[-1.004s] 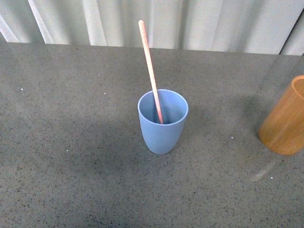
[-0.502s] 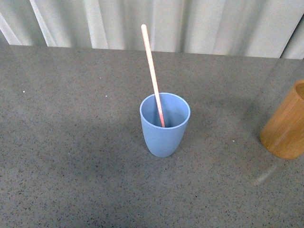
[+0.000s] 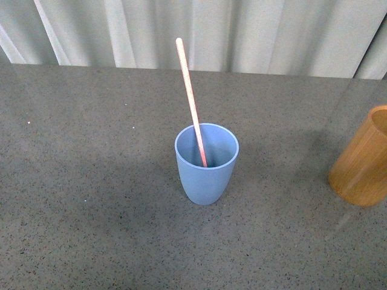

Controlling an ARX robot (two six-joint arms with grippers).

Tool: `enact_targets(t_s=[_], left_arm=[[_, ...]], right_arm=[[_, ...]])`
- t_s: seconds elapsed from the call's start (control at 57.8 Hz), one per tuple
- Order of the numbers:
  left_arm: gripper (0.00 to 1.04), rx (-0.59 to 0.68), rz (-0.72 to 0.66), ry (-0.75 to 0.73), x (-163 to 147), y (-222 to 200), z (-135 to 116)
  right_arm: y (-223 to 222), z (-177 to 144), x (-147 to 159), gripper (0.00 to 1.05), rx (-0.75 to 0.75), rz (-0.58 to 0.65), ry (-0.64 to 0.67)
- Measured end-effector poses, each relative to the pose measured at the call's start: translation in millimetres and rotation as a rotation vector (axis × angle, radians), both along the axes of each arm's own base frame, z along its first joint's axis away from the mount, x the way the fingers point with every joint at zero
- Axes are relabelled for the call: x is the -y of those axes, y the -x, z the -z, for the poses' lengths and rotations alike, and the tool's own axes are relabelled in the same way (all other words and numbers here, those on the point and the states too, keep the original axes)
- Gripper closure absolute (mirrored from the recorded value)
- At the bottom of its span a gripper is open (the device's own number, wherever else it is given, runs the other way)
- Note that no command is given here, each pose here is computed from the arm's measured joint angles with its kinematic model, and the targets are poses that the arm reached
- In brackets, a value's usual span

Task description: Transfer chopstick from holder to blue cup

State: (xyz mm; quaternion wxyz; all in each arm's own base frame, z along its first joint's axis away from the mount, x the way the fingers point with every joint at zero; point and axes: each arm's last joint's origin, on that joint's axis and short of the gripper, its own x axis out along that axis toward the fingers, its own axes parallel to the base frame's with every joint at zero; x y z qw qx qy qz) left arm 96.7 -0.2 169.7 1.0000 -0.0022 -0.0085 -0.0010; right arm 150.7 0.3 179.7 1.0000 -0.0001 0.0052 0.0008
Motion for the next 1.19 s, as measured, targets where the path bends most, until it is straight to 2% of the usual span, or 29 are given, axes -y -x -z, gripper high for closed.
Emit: enact_targets(t_s=[0.311,1.194], left_arm=[[0.07,0.000,0.000,0.000,0,0,0],[0.07,0.000,0.000,0.000,0,0,0]], right_arm=[[17,10,0,1.04,0.018,-0.001,0.000],[42,7,0,1.04,0.032,-0.001,0.000]])
